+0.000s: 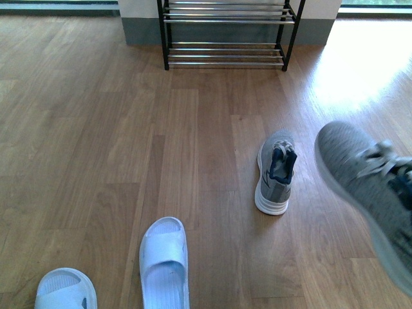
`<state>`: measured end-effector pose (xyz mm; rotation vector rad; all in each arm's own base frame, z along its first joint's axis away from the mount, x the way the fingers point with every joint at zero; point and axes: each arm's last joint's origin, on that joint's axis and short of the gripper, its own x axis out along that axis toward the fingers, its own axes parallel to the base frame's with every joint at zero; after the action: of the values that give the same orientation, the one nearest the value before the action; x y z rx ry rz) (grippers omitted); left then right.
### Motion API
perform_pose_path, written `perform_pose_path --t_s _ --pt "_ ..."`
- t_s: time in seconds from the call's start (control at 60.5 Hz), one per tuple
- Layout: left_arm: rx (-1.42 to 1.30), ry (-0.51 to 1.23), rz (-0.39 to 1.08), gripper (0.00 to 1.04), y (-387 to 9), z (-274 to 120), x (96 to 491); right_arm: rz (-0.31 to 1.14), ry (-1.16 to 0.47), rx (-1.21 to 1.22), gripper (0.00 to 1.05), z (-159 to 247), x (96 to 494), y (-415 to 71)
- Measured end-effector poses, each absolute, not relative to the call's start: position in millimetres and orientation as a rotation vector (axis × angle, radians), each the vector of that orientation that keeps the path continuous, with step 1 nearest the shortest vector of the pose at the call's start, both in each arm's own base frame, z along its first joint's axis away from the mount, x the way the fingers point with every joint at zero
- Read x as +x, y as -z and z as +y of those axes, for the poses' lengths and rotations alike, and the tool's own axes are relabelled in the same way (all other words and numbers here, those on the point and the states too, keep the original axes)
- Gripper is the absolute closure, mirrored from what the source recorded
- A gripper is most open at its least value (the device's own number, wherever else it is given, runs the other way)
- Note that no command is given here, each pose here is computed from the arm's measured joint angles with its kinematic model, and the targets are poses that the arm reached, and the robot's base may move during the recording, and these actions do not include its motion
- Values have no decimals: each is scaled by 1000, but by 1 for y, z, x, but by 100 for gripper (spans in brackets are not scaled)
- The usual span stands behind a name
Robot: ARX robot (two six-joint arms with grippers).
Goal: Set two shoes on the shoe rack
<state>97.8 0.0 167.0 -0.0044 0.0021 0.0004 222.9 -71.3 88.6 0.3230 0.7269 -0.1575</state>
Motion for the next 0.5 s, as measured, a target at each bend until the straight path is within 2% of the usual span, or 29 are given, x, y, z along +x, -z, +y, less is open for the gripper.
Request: perform_pose_path --t_s 0.165,0.265,0.496 --pt "-4 0 2 9 -167 0 98 572 155 333 103 -80 197 -142" --pt "-4 0 2 9 -167 0 98 450 142 341 103 -84 169 -178" --pt "-4 0 2 9 -167 0 98 381 126 321 103 -85 148 -193"
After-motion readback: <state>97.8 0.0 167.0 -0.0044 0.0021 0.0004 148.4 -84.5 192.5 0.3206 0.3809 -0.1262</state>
